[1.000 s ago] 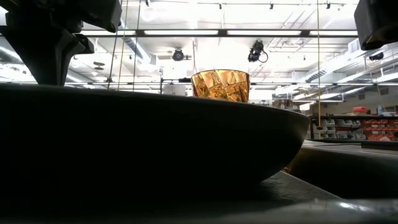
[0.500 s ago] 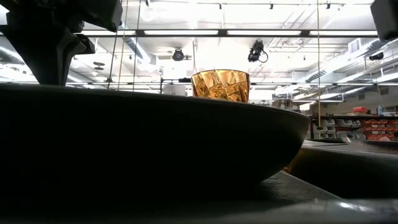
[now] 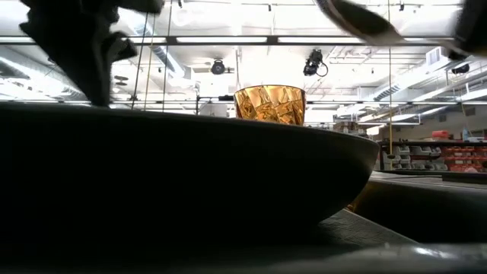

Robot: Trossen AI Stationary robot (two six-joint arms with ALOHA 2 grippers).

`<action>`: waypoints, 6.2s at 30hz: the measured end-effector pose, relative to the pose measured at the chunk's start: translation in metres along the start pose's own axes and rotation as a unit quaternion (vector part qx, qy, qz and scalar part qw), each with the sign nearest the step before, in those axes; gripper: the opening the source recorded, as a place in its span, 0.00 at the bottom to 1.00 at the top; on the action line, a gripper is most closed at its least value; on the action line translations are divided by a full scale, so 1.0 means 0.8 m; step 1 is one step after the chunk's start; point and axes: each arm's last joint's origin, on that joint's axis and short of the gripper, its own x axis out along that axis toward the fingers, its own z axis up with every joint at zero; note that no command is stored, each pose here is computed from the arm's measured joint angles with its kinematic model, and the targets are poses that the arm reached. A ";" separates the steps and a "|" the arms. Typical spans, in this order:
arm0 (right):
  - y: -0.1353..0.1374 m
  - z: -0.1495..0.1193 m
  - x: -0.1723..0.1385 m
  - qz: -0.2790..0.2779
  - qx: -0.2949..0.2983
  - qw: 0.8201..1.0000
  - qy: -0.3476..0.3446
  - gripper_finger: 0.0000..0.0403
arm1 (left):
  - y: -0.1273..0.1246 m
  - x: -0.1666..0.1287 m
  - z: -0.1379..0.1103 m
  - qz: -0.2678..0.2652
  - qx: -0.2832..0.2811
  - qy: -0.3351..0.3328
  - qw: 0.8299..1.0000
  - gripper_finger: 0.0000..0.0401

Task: Pick and place plate/cup/fork/spoon on tray
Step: Put the brown spoon on the black tray

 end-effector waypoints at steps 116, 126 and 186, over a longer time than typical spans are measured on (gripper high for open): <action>-0.059 0.079 -0.120 -0.106 -0.084 0.925 -0.356 0.48 | -0.038 -0.018 0.042 -0.040 -0.085 -0.321 0.942 0.11; -0.112 0.080 -0.092 -0.174 -0.121 0.944 -0.252 0.43 | -0.077 -0.013 -0.037 -0.099 -0.257 -0.202 0.940 0.11; -0.177 0.074 -0.059 -0.265 -0.108 0.937 -0.201 0.33 | -0.060 0.019 -0.214 -0.207 -0.534 0.046 0.818 0.10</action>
